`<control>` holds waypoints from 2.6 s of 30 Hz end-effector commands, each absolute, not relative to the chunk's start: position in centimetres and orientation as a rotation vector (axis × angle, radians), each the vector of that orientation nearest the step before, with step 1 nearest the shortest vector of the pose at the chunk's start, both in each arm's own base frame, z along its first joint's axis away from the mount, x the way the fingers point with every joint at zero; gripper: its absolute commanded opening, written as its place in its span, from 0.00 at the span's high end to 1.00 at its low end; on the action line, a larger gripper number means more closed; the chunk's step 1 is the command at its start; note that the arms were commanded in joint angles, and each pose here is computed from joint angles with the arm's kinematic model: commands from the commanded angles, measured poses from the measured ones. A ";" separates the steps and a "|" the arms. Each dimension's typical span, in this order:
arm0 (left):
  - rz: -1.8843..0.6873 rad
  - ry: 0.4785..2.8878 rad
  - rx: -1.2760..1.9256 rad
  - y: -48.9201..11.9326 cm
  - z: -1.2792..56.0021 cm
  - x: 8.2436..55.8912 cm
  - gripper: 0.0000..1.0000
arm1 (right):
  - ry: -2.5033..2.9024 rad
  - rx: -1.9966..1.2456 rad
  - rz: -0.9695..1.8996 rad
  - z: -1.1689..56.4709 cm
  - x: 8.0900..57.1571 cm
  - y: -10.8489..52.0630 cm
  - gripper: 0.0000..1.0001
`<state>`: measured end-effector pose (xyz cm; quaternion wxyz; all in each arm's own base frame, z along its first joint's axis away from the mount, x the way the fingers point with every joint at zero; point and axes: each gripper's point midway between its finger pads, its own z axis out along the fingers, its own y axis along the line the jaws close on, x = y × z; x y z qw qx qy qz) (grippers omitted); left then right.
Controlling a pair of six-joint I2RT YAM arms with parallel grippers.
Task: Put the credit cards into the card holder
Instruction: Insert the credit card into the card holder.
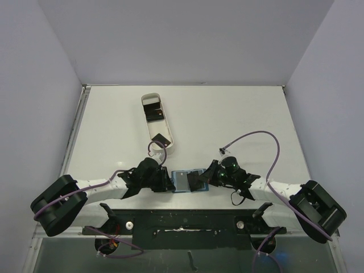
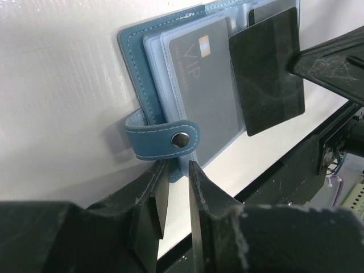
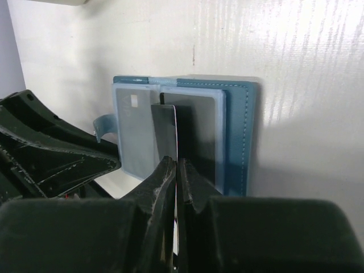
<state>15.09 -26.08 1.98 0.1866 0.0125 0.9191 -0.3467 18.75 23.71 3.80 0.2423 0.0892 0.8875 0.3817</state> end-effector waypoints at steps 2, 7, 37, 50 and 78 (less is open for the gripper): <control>-0.961 2.543 0.062 -26.4 2.2 15.9 0.81 | 2.418 0.209 1.023 2.6 19.2 23.5 1.00; -0.927 2.566 0.075 -26.3 1.7 16.0 0.81 | 2.412 0.199 1.012 2.6 19.4 23.5 1.00; -0.962 2.563 0.065 -26.6 2.0 15.8 0.81 | 2.367 0.152 0.922 2.5 21.4 23.6 1.00; -0.987 2.556 0.060 -26.9 2.1 15.7 0.81 | 2.349 0.083 0.859 2.4 21.2 24.4 1.00; -0.974 2.491 -0.023 -26.5 3.3 16.6 0.75 | 2.410 0.060 0.890 3.0 20.5 26.1 0.69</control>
